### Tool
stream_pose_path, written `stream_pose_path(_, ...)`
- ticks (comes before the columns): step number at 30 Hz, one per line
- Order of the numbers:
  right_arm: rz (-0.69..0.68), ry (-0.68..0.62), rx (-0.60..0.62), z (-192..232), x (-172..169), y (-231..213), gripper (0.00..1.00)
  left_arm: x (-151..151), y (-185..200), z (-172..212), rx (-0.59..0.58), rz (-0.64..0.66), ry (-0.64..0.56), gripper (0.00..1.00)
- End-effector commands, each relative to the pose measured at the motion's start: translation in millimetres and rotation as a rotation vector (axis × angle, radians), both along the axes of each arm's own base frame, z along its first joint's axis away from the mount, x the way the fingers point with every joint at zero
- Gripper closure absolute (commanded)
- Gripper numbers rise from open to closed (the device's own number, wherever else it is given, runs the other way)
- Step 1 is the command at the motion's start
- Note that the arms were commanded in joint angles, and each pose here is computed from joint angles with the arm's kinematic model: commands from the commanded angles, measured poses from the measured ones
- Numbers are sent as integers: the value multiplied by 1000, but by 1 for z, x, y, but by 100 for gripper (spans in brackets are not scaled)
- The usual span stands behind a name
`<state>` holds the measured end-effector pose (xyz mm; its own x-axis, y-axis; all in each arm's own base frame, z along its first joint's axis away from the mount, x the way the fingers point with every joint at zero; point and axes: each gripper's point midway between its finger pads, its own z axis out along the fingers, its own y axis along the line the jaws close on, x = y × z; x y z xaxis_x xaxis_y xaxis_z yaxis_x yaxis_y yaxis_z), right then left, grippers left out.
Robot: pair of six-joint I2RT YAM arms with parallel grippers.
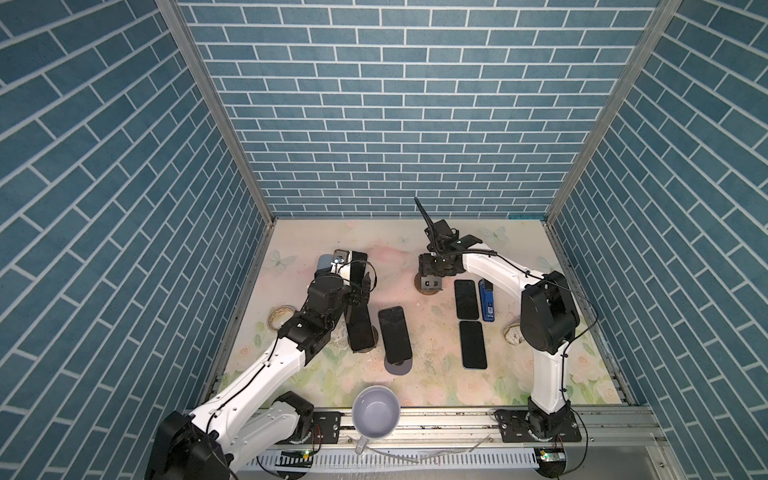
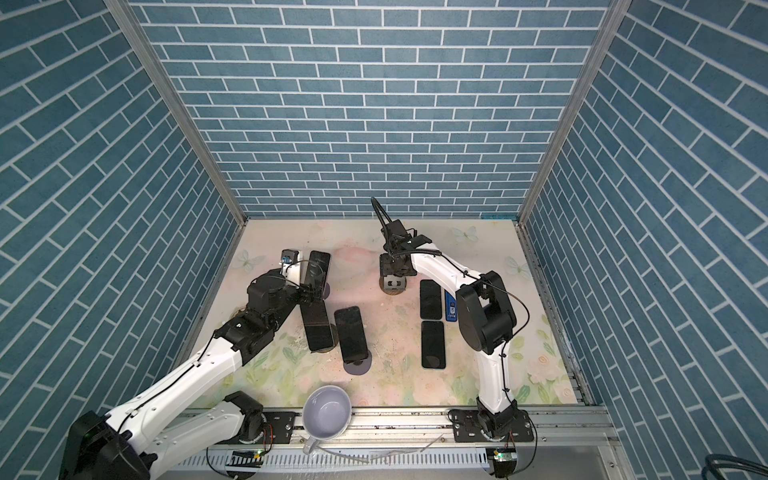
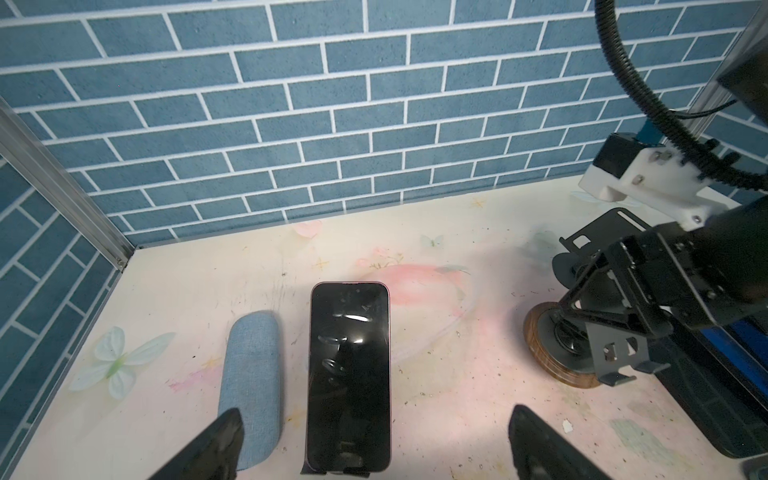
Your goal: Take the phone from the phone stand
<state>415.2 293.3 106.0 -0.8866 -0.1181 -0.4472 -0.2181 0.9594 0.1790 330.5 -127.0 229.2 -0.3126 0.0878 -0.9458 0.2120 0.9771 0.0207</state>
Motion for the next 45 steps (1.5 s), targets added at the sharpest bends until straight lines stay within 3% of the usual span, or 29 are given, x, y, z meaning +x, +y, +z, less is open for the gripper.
stream_pose_path(1,28,-26,-21,9,15,3,41,-3,3,-5,26,5,7,0)
stream_pose_path(13,12,7,-112,-23,39,0,39,-3,3,-8,30,5,13,0)
stream_pose_path(33,-64,-35,-95,-35,84,-5,37,-3,2,-8,35,-1,24,0)
stream_pose_path(40,-76,-27,-77,-43,88,-3,28,-2,2,-9,46,6,36,0)
stream_pose_path(45,-68,-52,-44,-31,86,-1,17,0,24,-2,38,134,3,0)
